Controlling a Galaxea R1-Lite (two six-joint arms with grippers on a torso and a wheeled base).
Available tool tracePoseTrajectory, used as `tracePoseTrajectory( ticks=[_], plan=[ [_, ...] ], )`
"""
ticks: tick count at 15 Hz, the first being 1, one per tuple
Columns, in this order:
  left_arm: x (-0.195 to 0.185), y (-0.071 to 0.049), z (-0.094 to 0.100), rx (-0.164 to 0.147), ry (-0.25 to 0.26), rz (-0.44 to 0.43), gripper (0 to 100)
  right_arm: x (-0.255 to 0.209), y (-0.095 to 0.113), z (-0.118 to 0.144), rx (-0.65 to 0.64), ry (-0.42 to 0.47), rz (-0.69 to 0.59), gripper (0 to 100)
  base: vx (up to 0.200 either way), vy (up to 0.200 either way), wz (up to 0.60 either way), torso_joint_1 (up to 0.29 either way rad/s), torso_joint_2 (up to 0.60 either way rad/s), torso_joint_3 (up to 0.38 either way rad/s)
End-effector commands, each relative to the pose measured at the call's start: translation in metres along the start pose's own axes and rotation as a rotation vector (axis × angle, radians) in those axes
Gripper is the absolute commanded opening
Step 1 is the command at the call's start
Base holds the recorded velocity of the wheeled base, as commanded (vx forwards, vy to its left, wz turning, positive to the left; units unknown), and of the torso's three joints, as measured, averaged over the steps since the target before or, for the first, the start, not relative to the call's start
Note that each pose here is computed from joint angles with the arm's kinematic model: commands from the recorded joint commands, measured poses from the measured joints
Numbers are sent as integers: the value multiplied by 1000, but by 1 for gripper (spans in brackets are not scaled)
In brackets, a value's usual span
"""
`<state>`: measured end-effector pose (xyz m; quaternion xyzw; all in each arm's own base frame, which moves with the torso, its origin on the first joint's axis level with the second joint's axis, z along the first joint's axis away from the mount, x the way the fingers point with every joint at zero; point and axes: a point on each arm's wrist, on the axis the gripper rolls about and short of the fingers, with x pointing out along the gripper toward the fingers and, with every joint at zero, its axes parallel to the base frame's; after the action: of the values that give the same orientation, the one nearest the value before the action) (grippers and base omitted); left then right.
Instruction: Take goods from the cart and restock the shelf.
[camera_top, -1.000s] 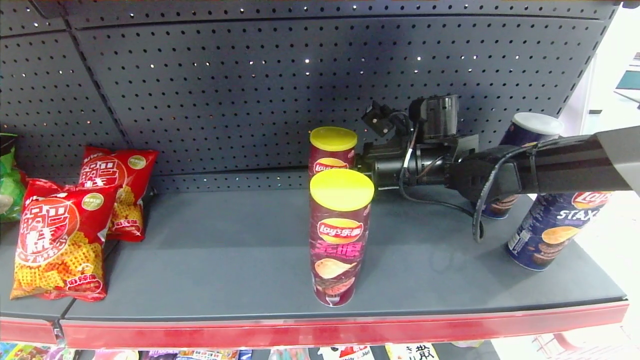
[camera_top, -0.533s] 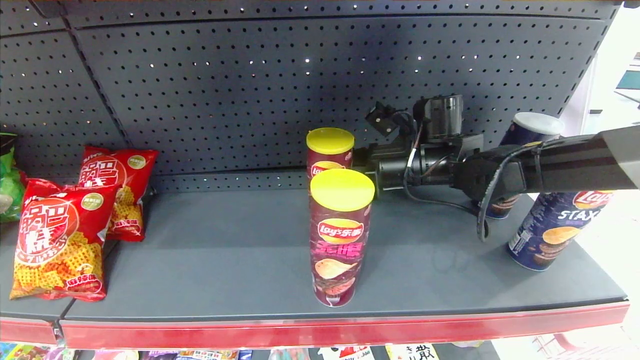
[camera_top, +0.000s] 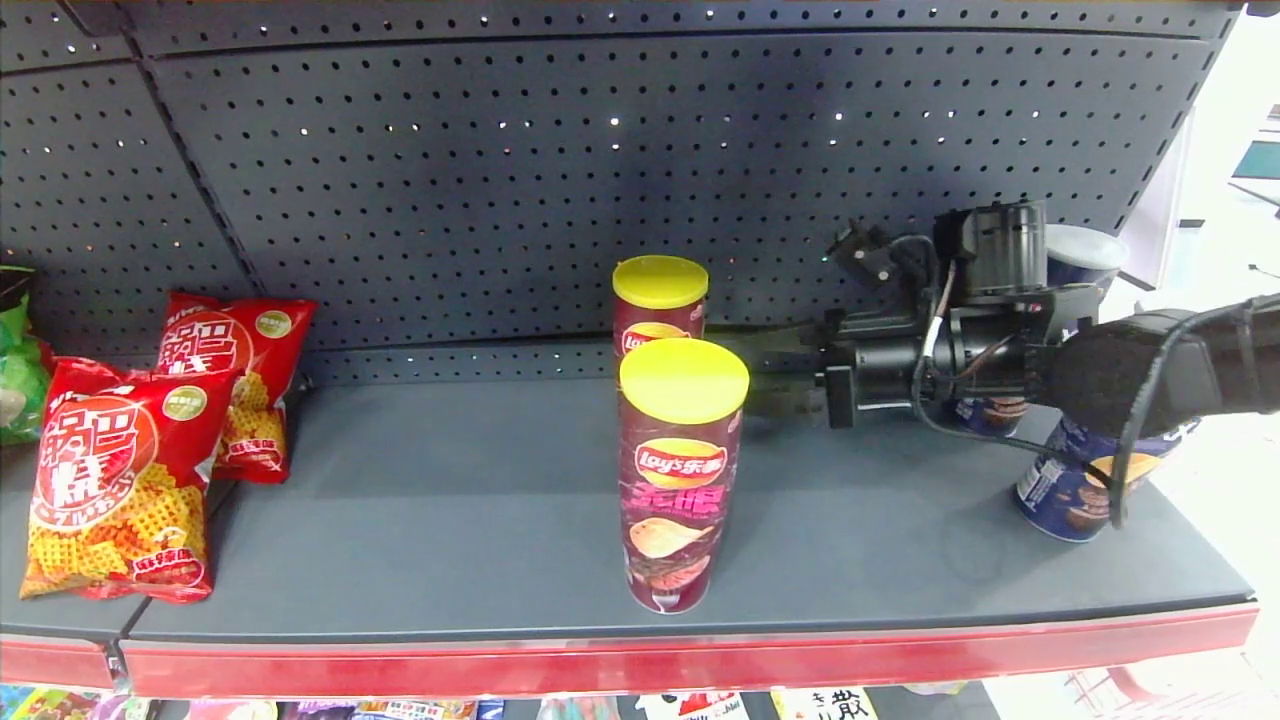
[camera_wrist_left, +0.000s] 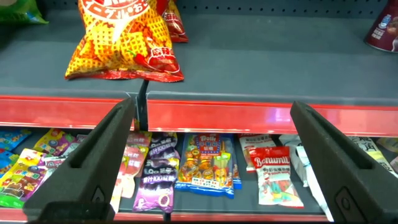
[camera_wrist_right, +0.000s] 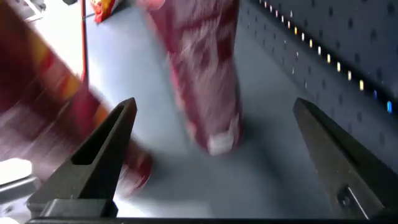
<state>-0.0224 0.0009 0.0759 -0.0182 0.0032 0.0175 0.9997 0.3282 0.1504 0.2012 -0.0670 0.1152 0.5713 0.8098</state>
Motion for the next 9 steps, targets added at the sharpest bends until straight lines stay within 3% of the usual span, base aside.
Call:
tracePoseTrajectory(
  ticks=[1,9],
  plan=[
    [0,0,0,0,2,0,100,-28,21,3,-6,-9,-15,100,0,0,0,0,0,0],
    [0,0,0,0,1,0,100,-47,67,-14,15,25,29,100,0,0,0,0,0,0]
  ],
)
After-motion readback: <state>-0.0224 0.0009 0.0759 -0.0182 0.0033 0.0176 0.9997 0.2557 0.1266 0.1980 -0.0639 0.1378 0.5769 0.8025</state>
